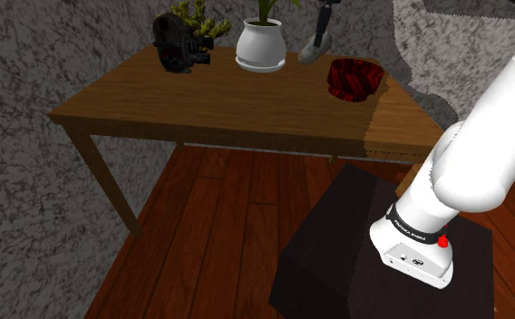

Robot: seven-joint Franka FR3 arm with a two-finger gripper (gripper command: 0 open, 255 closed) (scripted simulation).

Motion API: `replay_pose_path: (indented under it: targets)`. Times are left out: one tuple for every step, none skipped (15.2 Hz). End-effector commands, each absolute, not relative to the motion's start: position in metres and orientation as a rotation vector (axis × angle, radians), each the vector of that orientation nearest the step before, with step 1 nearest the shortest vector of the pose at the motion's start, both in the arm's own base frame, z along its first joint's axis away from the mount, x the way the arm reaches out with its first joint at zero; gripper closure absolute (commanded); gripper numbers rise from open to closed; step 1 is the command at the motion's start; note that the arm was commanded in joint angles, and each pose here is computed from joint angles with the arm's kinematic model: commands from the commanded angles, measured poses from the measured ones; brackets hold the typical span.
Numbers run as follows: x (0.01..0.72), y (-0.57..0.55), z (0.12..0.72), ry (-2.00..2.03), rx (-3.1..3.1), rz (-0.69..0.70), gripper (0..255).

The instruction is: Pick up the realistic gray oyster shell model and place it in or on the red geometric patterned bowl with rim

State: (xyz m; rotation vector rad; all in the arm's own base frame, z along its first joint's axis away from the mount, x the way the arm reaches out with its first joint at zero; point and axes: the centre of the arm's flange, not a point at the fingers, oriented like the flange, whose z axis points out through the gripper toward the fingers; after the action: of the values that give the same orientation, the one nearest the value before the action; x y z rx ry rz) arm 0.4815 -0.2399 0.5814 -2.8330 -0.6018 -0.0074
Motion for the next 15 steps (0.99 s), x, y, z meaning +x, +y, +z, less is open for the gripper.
replay_pose_path:
  targets:
    - [0.481, -0.240, 0.592, -0.602, -2.833, -0.007, 255]
    - [0.481, -0.240, 0.598, -0.602, -2.833, -0.007, 255]
    - [0.481, -0.240, 0.599, -0.602, -2.833, -0.007, 255]
    - [0.472, -0.249, 0.599, -0.602, -2.833, -0.007, 255]
    - [0.463, -0.259, 0.600, -0.602, -2.833, -0.007, 255]
    - [0.454, -0.268, 0.600, -0.602, -2.833, -0.007, 255]
    - [0.445, -0.278, 0.601, -0.602, -2.833, -0.007, 255]
    - [0.436, -0.287, 0.601, -0.602, -2.833, -0.007, 255]
    - [0.427, -0.297, 0.602, -0.602, -2.833, -0.007, 255]
    - [0.417, -0.306, 0.602, -0.602, -2.833, -0.007, 255]
    - [0.408, -0.316, 0.603, -0.602, -2.833, -0.007, 255]
    - [0.399, -0.325, 0.603, -0.602, -2.833, -0.007, 255]
    - [0.390, -0.335, 0.604, -0.602, -2.833, -0.007, 255]
    - [0.381, -0.344, 0.604, -0.602, -2.833, -0.007, 255]
    - [0.372, -0.354, 0.605, -0.602, -2.833, -0.007, 255]
